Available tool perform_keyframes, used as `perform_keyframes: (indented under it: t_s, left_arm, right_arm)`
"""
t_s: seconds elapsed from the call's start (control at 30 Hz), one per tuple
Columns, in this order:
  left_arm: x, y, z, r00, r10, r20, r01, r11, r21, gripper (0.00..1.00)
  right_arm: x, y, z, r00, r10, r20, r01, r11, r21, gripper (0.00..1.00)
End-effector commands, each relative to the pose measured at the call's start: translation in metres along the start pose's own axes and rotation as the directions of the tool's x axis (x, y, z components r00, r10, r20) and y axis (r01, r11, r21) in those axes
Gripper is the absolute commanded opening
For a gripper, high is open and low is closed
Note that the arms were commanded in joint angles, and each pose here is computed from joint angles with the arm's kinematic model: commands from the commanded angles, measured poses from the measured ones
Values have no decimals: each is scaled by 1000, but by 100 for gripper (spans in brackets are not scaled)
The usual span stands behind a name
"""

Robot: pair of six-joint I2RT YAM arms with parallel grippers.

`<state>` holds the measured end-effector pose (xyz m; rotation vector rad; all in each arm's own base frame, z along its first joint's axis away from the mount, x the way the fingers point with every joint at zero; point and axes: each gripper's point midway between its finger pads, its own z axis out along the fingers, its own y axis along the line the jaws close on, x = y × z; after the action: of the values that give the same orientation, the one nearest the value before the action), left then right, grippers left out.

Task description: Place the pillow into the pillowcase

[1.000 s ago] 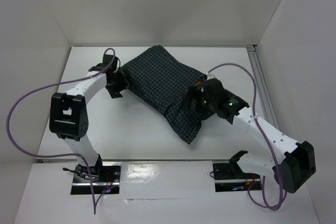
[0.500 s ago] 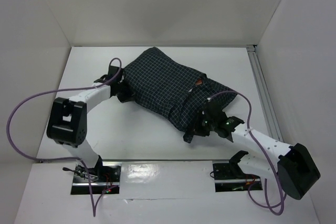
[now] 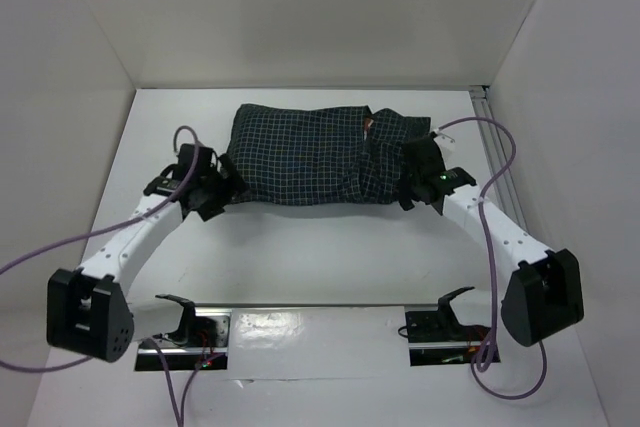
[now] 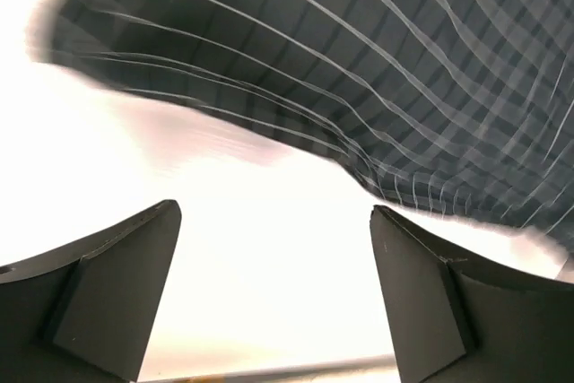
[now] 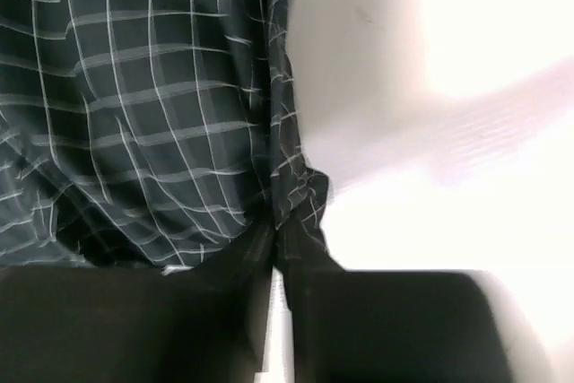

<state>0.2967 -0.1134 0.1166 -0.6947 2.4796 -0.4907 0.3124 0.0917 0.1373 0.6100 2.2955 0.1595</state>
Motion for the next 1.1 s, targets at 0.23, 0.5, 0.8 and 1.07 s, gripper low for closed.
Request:
perform_keyframes:
  t_s: [0.23, 0.5, 0.8, 1.07]
  left_arm:
    - [-27, 89, -6, 947, -245, 207, 283, 943, -177, 100]
    - [-57, 93, 27, 950, -220, 223, 254, 957, -138, 100]
    - [-65, 71, 58, 957, -230, 179, 234, 972, -2, 59]
    - [-70, 63, 53, 967, -213, 143, 217, 976, -15, 0]
  right_arm:
    - [4, -15, 11, 997, -40, -62, 40, 999, 0, 99]
    - [36, -31, -6, 986, 15, -165, -41, 987, -157, 99]
    - [53, -32, 1, 980, 76, -187, -123, 959, -254, 99]
    - [44, -73, 11, 985, 136, -103, -138, 990, -18, 99]
